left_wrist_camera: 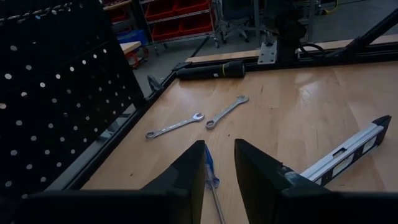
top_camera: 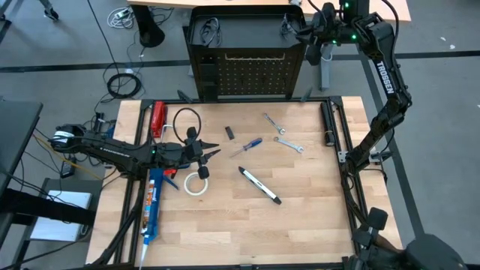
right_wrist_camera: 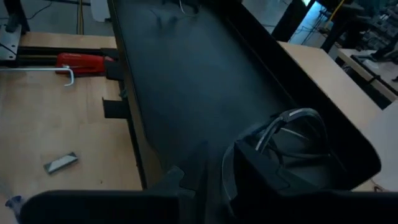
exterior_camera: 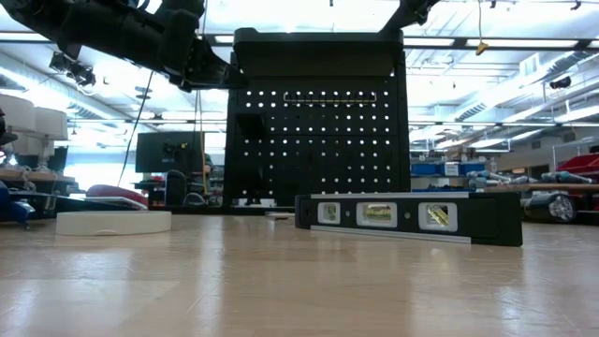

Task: Hang tools onto peg board
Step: Hang the bottom wrench onto the black pegboard

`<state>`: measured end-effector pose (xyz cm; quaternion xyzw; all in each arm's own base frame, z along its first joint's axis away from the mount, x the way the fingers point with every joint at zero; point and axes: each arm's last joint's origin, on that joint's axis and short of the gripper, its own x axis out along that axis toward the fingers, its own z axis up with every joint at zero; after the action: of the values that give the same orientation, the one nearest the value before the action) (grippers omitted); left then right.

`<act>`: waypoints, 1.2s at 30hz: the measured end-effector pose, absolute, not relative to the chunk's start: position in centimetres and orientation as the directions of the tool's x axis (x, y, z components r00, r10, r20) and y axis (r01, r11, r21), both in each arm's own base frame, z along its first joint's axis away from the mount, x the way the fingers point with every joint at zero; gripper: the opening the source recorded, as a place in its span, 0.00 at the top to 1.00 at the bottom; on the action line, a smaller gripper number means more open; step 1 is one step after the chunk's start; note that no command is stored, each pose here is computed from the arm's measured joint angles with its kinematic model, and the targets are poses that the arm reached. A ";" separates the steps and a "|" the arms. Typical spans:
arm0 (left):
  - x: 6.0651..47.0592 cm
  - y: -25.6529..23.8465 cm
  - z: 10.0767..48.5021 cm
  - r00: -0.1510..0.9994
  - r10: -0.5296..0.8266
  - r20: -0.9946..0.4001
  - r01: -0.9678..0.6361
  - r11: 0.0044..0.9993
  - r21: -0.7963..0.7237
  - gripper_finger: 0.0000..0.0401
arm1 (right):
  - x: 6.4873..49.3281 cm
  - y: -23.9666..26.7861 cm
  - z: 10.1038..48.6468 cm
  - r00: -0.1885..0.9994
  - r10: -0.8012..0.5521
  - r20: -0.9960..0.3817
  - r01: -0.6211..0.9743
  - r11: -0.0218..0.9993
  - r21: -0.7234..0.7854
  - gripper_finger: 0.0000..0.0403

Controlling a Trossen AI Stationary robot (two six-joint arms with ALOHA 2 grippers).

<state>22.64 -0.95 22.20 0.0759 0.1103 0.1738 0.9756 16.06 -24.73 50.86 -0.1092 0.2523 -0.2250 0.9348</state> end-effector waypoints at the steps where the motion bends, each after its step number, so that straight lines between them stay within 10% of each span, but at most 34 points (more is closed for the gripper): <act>1: 22.6 -0.9 22.2 0.915 0.356 -0.189 -0.322 0.928 0.186 0.77 | 16.1 -24.7 50.9 0.773 -0.476 -0.418 0.365 0.874 -0.320 0.79; 36: 22.6 -0.9 22.2 0.915 0.356 -0.189 -0.327 0.930 0.167 0.77 | 17.8 -26.9 50.8 0.777 -0.535 -0.333 0.546 0.835 -0.069 0.76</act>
<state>22.64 -0.94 22.19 0.0660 0.1085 0.1750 0.9763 17.79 -26.86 50.81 0.0154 0.1719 -0.2866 0.9424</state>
